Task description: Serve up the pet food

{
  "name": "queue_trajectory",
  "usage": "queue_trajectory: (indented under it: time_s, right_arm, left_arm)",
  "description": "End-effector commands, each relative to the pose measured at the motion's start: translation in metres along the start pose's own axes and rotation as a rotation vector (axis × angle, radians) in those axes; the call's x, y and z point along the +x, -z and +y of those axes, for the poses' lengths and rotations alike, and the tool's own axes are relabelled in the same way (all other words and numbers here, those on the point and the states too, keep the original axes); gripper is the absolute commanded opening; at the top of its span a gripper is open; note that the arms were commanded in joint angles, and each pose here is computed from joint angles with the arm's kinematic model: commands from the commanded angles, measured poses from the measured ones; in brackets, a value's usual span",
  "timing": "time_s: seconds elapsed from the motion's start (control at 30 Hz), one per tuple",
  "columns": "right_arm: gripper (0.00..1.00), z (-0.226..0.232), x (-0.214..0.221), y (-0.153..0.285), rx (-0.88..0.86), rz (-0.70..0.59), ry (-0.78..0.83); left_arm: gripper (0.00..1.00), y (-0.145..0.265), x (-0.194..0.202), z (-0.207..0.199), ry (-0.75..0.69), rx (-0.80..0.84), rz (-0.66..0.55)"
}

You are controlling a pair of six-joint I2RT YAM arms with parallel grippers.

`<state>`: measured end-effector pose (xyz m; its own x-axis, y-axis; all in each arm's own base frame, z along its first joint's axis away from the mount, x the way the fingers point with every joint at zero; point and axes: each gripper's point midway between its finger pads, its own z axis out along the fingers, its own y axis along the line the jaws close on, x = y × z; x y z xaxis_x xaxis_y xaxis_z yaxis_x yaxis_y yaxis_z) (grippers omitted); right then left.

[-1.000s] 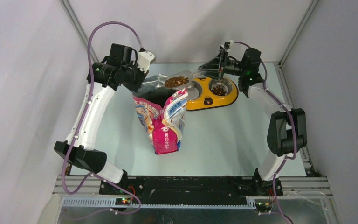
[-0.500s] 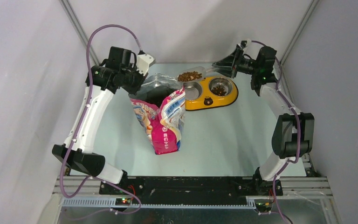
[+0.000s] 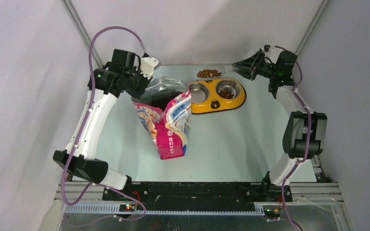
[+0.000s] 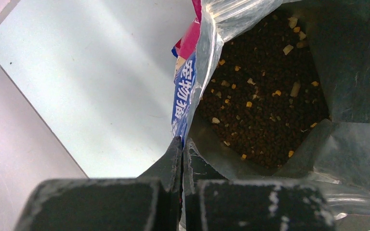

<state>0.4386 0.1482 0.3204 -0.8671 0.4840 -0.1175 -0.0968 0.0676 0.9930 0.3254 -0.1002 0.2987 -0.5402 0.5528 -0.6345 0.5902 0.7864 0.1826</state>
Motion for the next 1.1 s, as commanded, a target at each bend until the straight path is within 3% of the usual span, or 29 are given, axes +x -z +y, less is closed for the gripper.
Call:
queue_trajectory:
  time_s: [0.0,0.23,0.47,0.5,1.07]
  right_arm:
    - [0.00,-0.036,-0.016,-0.005,0.061,-0.059,0.028]
    - [0.00,-0.092,-0.022,-0.014,0.188,-0.093,-0.015]
    - [0.00,-0.132,-0.017,-0.029,0.323,-0.041,0.048]
    - [0.00,-0.128,-0.023,-0.030,0.330,-0.036,0.113]
    - [0.00,-0.169,-0.034,-0.048,0.577,-0.037,0.330]
  left_arm:
    - [0.00,0.028,0.009,0.001,-0.024,-0.043,-0.014]
    - [0.00,0.035,0.021,0.001,-0.030,-0.069,0.003]
    - [0.00,0.036,0.027,-0.002,-0.032,-0.062,0.008]
    - [0.00,0.036,0.027,-0.003,-0.031,-0.058,0.007]
    - [0.00,0.033,0.024,-0.015,-0.006,0.001,-0.022]
